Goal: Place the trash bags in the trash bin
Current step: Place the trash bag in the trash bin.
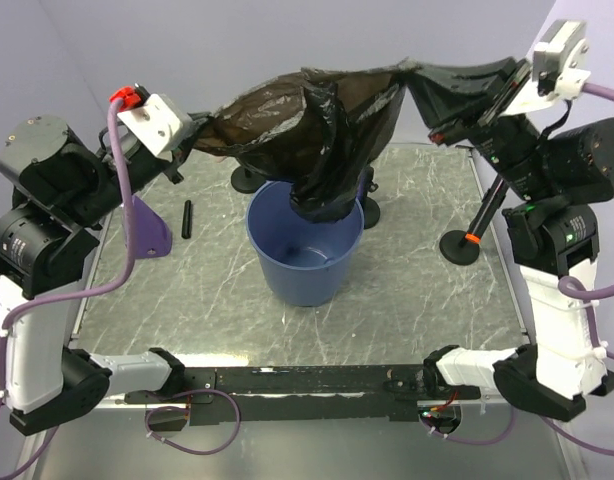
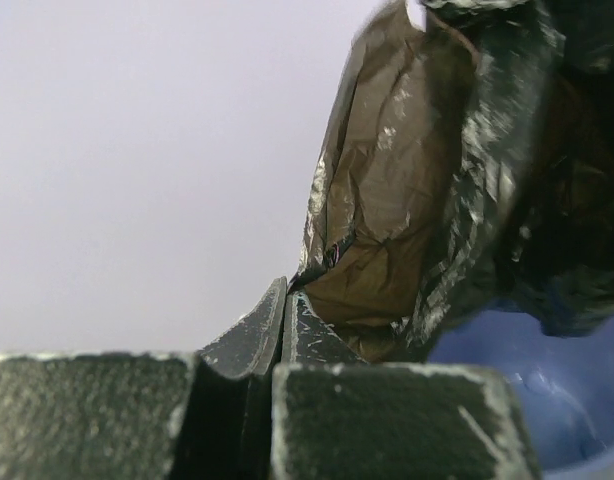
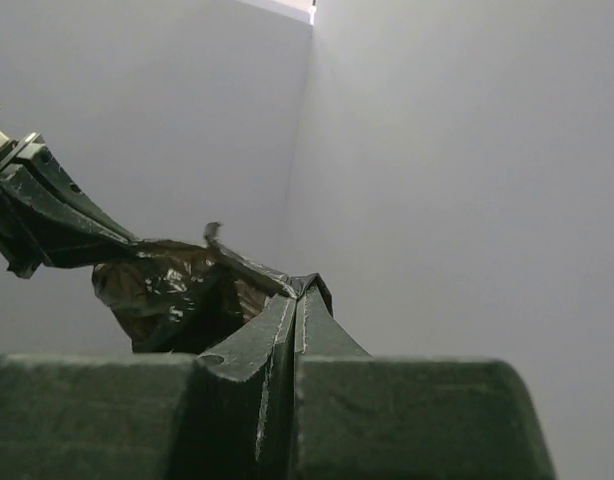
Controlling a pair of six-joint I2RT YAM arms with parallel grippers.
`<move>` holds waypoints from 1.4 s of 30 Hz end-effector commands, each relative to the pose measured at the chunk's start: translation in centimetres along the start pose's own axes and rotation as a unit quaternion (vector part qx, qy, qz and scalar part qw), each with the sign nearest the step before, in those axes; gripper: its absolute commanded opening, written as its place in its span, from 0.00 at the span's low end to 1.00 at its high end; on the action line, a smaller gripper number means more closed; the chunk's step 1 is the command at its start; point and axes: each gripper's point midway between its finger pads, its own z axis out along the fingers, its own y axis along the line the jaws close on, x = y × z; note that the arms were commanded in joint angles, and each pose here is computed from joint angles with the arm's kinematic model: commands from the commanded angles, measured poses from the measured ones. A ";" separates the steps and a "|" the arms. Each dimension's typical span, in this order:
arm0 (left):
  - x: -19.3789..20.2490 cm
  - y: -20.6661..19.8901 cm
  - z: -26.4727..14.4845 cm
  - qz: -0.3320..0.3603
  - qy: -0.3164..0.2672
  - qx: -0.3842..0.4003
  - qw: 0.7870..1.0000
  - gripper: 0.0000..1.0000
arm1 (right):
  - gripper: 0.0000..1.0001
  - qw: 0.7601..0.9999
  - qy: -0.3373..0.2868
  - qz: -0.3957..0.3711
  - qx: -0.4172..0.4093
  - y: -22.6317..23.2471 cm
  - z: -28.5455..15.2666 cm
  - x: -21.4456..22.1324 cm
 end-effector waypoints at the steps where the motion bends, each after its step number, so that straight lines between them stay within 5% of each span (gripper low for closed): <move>1: 1.8 -2.0 -0.2 -0.014 0.014 0.036 0.999 0.01 | 0.00 0.999 0.038 0.038 -0.009 1.0 -1.1 3.8; 17: 16.5 -8.3 6.6 -0.115 0.161 0.092 0.976 0.01 | 0.00 0.970 0.226 0.079 0.049 0.3 -7.0 22.7; 22: 19.9 -7.4 7.3 -0.115 0.195 0.063 0.972 0.01 | 0.00 0.947 0.288 0.101 0.095 -1.1 -9.9 27.4; 28: 19.4 -3.4 5.5 -0.148 0.205 0.029 0.967 0.01 | 0.00 0.927 0.317 0.140 0.144 -3.2 -12.6 26.8; 31: 17.8 -6.2 3.7 -0.170 0.181 0.111 0.962 0.01 | 0.00 0.931 0.324 0.141 0.089 -0.8 -13.4 26.1; 35: 19.0 -11.8 -0.1 -0.219 0.209 0.221 0.927 0.01 | 0.00 0.918 0.358 0.173 -0.009 4.6 -16.6 26.9; 38: 20.7 -13.1 -2.5 -0.227 0.247 0.222 0.916 0.01 | 0.00 0.908 0.381 0.173 -0.013 6.4 -19.7 27.4; 42: 21.1 -12.5 -4.4 -0.210 0.254 0.179 0.927 0.01 | 0.00 0.908 0.391 0.147 -0.035 8.1 -22.2 26.9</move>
